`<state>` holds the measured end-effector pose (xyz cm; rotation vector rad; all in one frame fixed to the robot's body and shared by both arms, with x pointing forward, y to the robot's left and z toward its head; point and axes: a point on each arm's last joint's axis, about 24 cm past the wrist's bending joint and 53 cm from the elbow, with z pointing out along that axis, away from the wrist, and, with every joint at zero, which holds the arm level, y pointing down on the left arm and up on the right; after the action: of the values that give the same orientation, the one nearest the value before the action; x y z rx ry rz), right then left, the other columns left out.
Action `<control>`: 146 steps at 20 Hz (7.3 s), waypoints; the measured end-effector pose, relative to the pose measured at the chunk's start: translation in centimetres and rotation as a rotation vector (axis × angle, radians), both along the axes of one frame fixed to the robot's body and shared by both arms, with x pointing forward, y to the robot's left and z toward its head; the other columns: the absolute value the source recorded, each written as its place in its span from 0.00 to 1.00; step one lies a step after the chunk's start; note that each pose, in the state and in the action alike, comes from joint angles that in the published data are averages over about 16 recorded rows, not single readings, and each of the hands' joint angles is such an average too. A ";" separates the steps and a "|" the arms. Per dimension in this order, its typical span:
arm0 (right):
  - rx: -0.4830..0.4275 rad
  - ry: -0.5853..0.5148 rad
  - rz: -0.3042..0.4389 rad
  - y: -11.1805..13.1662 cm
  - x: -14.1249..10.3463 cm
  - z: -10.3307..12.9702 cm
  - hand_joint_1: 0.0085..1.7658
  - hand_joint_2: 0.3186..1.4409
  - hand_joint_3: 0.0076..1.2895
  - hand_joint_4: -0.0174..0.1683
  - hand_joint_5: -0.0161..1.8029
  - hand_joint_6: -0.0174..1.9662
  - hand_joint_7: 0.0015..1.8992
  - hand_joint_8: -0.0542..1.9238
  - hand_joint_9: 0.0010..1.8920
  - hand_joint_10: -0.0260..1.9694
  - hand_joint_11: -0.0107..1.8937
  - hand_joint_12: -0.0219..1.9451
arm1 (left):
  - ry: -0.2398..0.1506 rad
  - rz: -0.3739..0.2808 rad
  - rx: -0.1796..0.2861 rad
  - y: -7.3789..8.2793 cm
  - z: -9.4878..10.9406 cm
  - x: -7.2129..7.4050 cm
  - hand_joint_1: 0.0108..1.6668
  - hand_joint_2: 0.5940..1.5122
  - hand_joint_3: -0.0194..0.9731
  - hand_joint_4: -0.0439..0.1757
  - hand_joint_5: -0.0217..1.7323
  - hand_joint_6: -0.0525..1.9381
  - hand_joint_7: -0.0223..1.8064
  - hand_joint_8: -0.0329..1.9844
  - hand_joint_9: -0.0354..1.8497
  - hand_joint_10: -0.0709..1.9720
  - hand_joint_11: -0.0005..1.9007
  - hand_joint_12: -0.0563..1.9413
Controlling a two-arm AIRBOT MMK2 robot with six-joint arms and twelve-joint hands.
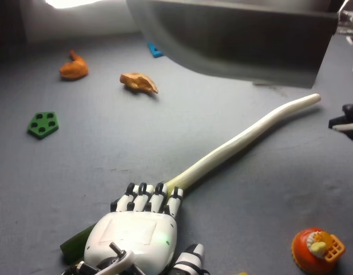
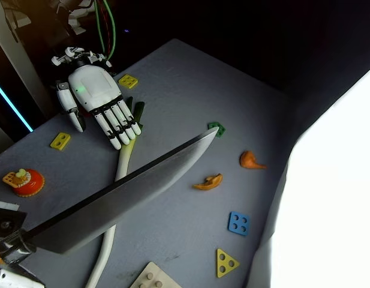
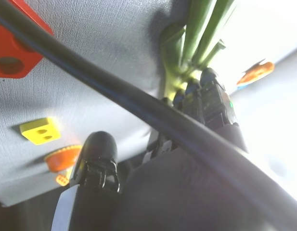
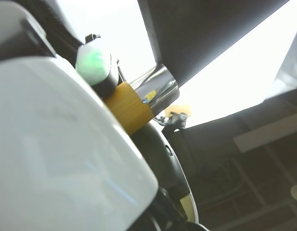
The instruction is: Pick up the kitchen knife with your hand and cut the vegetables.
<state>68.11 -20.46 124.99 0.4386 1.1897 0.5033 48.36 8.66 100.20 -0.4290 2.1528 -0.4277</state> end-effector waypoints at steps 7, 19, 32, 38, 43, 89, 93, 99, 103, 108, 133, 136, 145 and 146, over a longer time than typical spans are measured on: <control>-0.002 0.048 0.041 1.9 -0.8 -2.9 0.87 0.21 0.88 0.93 0.73 0.97 0.79 0.91 0.82 0.90 0.83 0.93 | 0.000 0.000 0.000 0.0 0.0 0.0 0.01 1.00 0.05 0.20 0.02 0.03 0.01 0.01 0.03 0.03 0.01 0.03; -0.045 0.059 0.079 3.8 -1.4 -6.7 0.70 0.22 0.99 0.22 0.59 0.99 0.79 0.91 0.82 0.90 0.83 0.93 | -0.001 -0.001 0.000 0.0 0.0 0.0 0.01 1.00 0.06 0.20 0.02 0.03 0.01 0.01 0.04 0.03 0.01 0.03; -0.119 0.000 0.084 2.6 -1.6 -6.9 0.77 0.24 0.91 0.79 0.70 0.97 0.79 0.91 0.82 0.90 0.83 0.93 | 0.001 -0.002 -0.001 0.0 0.0 0.1 0.01 1.00 0.06 0.20 0.02 0.03 0.01 0.01 0.03 0.03 0.01 0.03; -0.180 -0.029 0.074 0.5 -1.6 -5.7 0.81 0.24 0.87 0.99 0.75 0.96 0.79 0.91 0.83 0.90 0.83 0.93 | 0.001 -0.001 -0.001 0.0 0.0 0.1 0.01 1.00 0.07 0.20 0.03 0.03 0.01 0.01 0.03 0.03 0.01 0.03; -0.221 -0.047 0.068 -1.0 -1.5 -4.6 0.81 0.23 0.88 0.94 0.74 0.96 0.79 0.91 0.83 0.90 0.83 0.93 | 0.001 0.000 -0.001 0.0 0.0 0.1 0.01 1.00 0.08 0.20 0.03 0.03 0.01 0.01 0.03 0.03 0.01 0.03; -0.021 -0.126 0.277 -6.2 13.5 -0.5 0.86 0.22 0.85 1.00 0.76 0.96 0.79 0.91 0.82 0.90 0.83 0.93 | -0.016 -0.035 -0.011 -0.2 2.1 2.3 0.01 1.00 0.12 0.20 0.02 0.03 0.02 0.02 0.03 0.04 0.01 0.03; -0.024 -0.131 0.281 -5.6 13.8 -0.8 0.87 0.22 0.85 1.00 0.76 0.96 0.79 0.91 0.82 0.90 0.83 0.93 | -0.039 -0.055 -0.021 -0.3 3.5 3.3 0.01 1.00 0.12 0.20 0.03 0.03 0.02 0.02 0.03 0.04 0.01 0.03; -0.027 -0.130 0.279 -5.3 14.1 -1.4 0.88 0.21 0.86 1.00 0.76 0.96 0.80 0.91 0.83 0.90 0.83 0.93 | -0.084 -0.086 -0.040 -0.6 6.1 4.8 0.01 1.00 0.12 0.20 0.02 0.03 0.02 0.02 0.03 0.04 0.01 0.03; -0.034 -0.123 0.276 -5.1 14.3 -2.0 0.88 0.22 0.85 1.00 0.76 0.96 0.80 0.91 0.83 0.90 0.83 0.93 | -0.104 -0.104 -0.049 -0.8 7.7 5.6 0.01 1.00 0.11 0.20 0.02 0.03 0.02 0.02 0.03 0.04 0.01 0.03; -0.042 -0.111 0.275 -4.9 14.5 -2.9 0.88 0.23 0.83 1.00 0.75 0.96 0.80 0.91 0.83 0.90 0.83 0.93 | -0.120 -0.116 -0.055 -1.0 9.4 6.4 0.01 1.00 0.10 0.20 0.02 0.03 0.02 0.02 0.03 0.04 0.01 0.03; -0.044 -0.075 0.247 -5.6 14.6 -5.8 0.61 0.47 0.68 0.10 0.41 0.86 0.53 0.96 0.56 0.98 0.57 0.99 | -0.149 -0.130 -0.073 -1.9 12.4 7.5 0.01 1.00 0.09 0.20 0.03 0.03 0.03 0.02 0.03 0.04 0.01 0.03; -0.057 -0.070 0.253 -5.6 14.6 -6.0 0.62 0.53 0.54 0.11 0.38 0.81 0.47 0.92 0.47 0.96 0.48 0.99 | -0.150 -0.127 -0.073 -1.7 12.4 7.5 0.01 1.00 0.09 0.20 0.04 0.03 0.03 0.02 0.03 0.04 0.01 0.03; -0.105 -0.060 0.279 -6.0 14.3 -5.8 0.61 0.64 0.13 0.12 0.22 0.44 0.24 0.49 0.19 0.67 0.16 0.85 | -0.156 -0.114 -0.065 -0.9 12.7 7.6 0.01 1.00 0.10 0.20 0.04 0.03 0.04 0.02 0.04 0.04 0.01 0.03; -0.110 -0.058 0.283 -6.1 14.3 -5.8 0.60 0.64 0.09 0.13 0.20 0.39 0.22 0.44 0.16 0.61 0.12 0.80 | -0.157 -0.113 -0.064 -0.8 12.8 7.5 0.01 1.00 0.10 0.20 0.04 0.03 0.04 0.02 0.04 0.04 0.01 0.03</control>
<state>82.40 -26.54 119.20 0.1597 1.2231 0.6857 55.89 7.84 112.95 -0.2998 2.0210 -0.5767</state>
